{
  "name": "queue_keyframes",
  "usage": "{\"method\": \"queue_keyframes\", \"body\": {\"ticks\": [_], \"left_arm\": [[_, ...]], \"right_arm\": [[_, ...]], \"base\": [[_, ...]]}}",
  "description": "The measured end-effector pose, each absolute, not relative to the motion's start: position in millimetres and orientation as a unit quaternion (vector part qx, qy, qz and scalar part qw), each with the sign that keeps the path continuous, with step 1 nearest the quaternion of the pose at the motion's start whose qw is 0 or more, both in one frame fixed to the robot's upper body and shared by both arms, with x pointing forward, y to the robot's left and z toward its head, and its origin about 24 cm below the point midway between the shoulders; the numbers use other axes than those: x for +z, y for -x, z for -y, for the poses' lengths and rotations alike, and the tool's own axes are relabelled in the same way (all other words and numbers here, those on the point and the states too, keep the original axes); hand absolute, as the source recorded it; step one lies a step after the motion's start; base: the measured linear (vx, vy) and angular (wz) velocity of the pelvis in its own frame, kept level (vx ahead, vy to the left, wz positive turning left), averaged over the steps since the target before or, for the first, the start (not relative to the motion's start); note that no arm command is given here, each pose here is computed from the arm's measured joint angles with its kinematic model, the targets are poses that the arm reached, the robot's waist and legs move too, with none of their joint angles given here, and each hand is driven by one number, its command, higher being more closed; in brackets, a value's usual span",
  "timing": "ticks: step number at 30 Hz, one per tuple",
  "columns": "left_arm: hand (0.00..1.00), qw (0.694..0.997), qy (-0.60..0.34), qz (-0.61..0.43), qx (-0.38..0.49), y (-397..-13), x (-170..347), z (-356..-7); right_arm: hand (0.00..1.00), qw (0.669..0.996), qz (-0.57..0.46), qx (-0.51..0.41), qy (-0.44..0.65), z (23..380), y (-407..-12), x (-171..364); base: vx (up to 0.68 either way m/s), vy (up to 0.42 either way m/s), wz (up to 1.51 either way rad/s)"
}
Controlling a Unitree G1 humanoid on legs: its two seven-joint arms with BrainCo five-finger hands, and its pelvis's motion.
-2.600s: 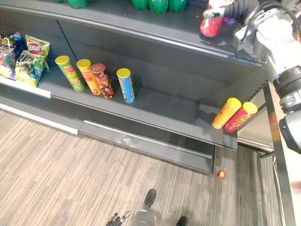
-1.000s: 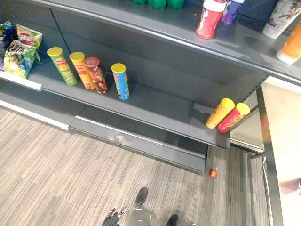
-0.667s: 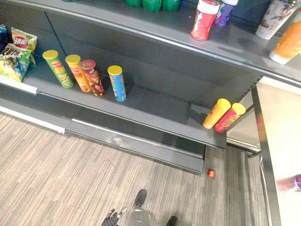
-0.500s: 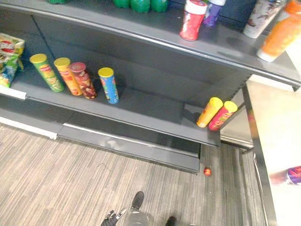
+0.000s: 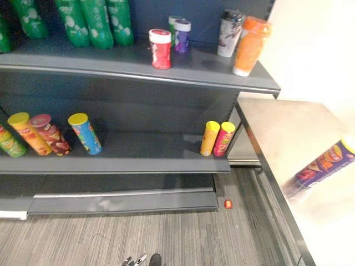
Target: Put the gum and the chips on the shelf.
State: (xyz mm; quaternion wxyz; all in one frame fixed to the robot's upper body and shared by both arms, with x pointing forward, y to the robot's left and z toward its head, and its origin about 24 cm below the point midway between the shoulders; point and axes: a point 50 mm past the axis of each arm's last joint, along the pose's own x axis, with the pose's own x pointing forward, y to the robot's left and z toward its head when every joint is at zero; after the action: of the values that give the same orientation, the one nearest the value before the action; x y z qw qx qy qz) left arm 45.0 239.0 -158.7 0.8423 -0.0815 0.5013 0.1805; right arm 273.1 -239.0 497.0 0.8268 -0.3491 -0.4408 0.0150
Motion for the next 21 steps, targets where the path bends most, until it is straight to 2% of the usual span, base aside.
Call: {"method": "queue_keyframes", "body": {"ticks": [7, 12, 16, 21], "left_arm": [[0.0, 0.837, 0.087, -0.509, 0.18, -42, -161, -236], [0.0, 0.83, 0.091, -0.519, 0.183, -31, -162, -233], [0.0, 0.824, 0.103, -0.522, 0.196, -23, -163, -232], [0.0, 0.812, 0.12, -0.527, 0.222, -9, -163, -231]], "right_arm": [[0.0, 0.846, 0.41, -0.02, 0.34, 286, -263, 462], [0.0, 0.842, 0.44, -0.046, 0.308, 306, -246, 450], [0.0, 0.841, 0.452, -0.109, 0.276, 337, -227, 437], [0.0, 0.852, 0.418, -0.16, 0.27, 371, -208, 402]], "base": [[0.01, 0.01, -0.24], [0.02, 0.011, -0.16], [0.04, 0.01, -0.2], [0.02, 0.015, -0.43]]}}
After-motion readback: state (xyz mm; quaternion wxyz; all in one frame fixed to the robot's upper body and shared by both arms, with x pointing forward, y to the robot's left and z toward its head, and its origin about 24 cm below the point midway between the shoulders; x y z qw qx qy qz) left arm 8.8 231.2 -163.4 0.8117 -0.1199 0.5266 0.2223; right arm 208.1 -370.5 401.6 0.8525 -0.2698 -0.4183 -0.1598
